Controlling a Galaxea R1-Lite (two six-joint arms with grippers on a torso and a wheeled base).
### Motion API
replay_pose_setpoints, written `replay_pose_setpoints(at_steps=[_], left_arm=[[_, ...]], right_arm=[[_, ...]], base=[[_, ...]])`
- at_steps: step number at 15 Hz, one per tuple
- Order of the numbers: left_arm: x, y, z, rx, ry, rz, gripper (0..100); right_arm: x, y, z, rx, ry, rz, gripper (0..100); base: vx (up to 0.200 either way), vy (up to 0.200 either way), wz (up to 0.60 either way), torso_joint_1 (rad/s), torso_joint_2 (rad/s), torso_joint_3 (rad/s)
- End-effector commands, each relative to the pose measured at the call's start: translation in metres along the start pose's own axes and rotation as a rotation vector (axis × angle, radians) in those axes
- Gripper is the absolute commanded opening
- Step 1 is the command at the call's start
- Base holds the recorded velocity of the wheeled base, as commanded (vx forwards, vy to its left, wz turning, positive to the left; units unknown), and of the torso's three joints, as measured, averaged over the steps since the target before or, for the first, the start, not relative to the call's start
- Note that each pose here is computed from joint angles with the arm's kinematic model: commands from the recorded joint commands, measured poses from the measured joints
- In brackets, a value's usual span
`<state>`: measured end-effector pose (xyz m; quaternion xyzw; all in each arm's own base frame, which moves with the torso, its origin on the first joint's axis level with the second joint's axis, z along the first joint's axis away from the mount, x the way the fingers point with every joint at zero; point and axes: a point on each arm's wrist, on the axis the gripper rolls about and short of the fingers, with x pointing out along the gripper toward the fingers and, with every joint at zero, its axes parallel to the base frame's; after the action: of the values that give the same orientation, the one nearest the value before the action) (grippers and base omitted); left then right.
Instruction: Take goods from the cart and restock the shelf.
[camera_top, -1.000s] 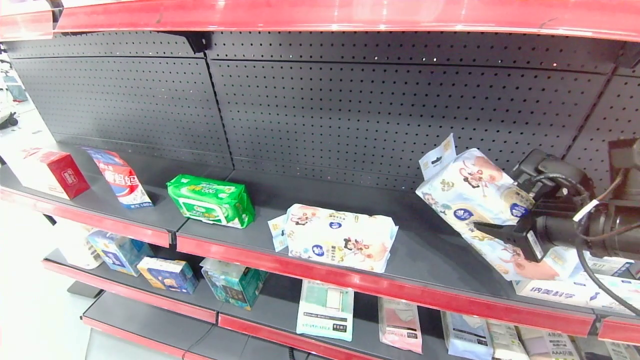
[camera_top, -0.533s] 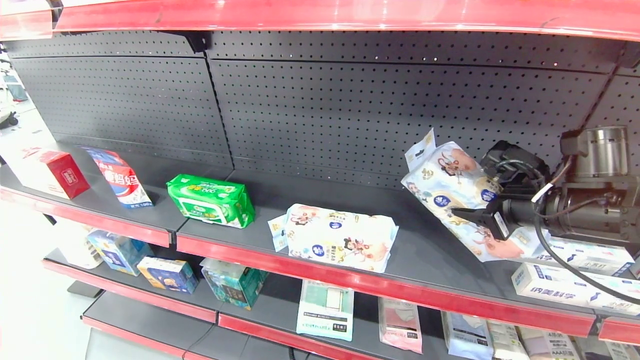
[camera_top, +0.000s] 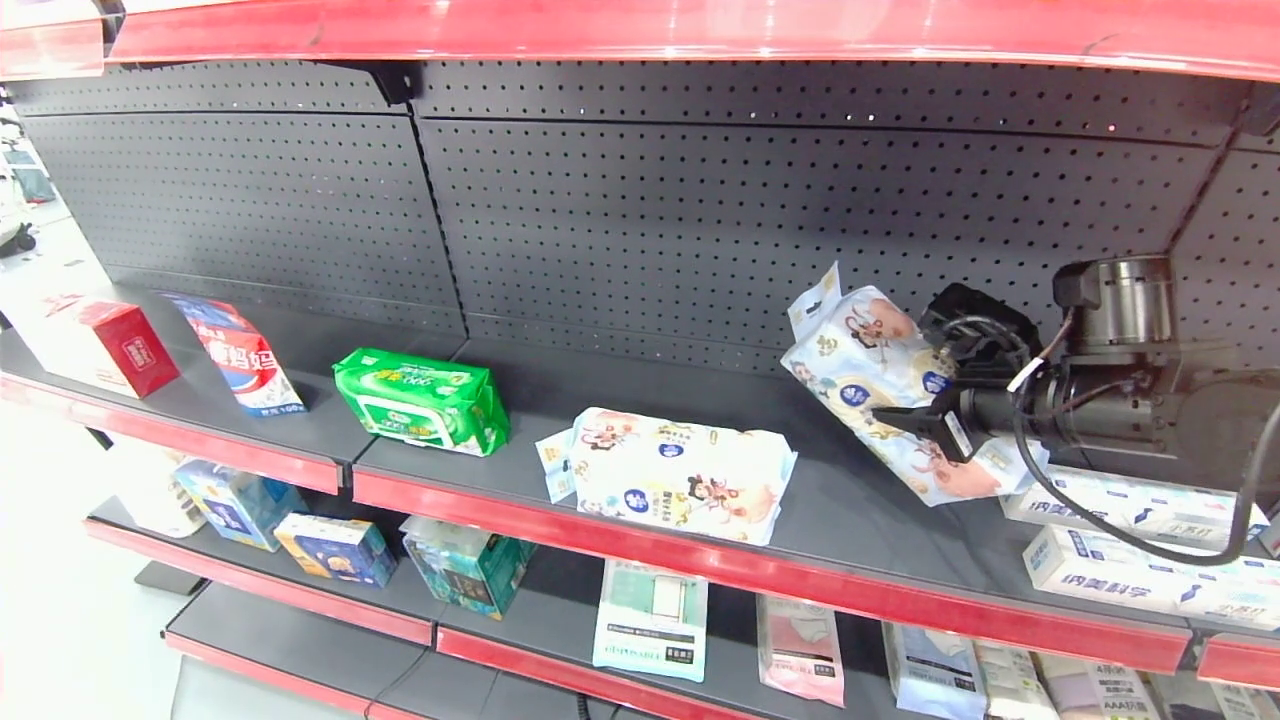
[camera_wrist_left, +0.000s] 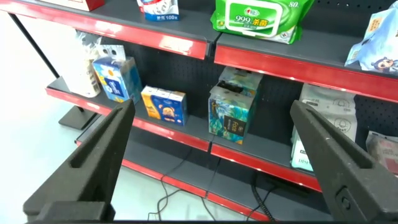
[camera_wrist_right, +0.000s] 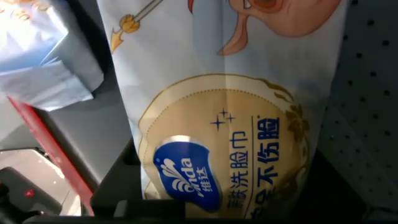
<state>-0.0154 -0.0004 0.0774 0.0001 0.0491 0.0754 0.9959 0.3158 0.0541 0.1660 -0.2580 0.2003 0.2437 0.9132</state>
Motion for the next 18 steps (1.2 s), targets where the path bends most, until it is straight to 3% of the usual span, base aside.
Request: replay_pose_setpoints(at_steps=[1,5,11,18], left_arm=[[0.0,0.0,0.0,0.0,0.002,0.001,100],[0.0,0.0,0.0,0.0,0.002,0.001,100],[0.0,0.0,0.0,0.0,0.002,0.001,100],[0.0,0.0,0.0,0.0,0.002,0.001,100]], right_arm=[[0.016,-0.008,0.005,-0.017,-0.021,0.011,0],[0.033,-0.01,0.008,-0.1,-0.044,0.048,0],[0.061,-0.012,0.004,-0.124,-0.043,0.099,0],[0.09,-0.001,0.014,-0.209,-0.083,0.157,0]], base=[[0.0,0.0,0.0,0.0,0.0,0.0],[0.0,0.0,0.0,0.0,0.0,0.0],[0.0,0.0,0.0,0.0,0.0,0.0],[0.0,0.0,0.0,0.0,0.0,0.0]])
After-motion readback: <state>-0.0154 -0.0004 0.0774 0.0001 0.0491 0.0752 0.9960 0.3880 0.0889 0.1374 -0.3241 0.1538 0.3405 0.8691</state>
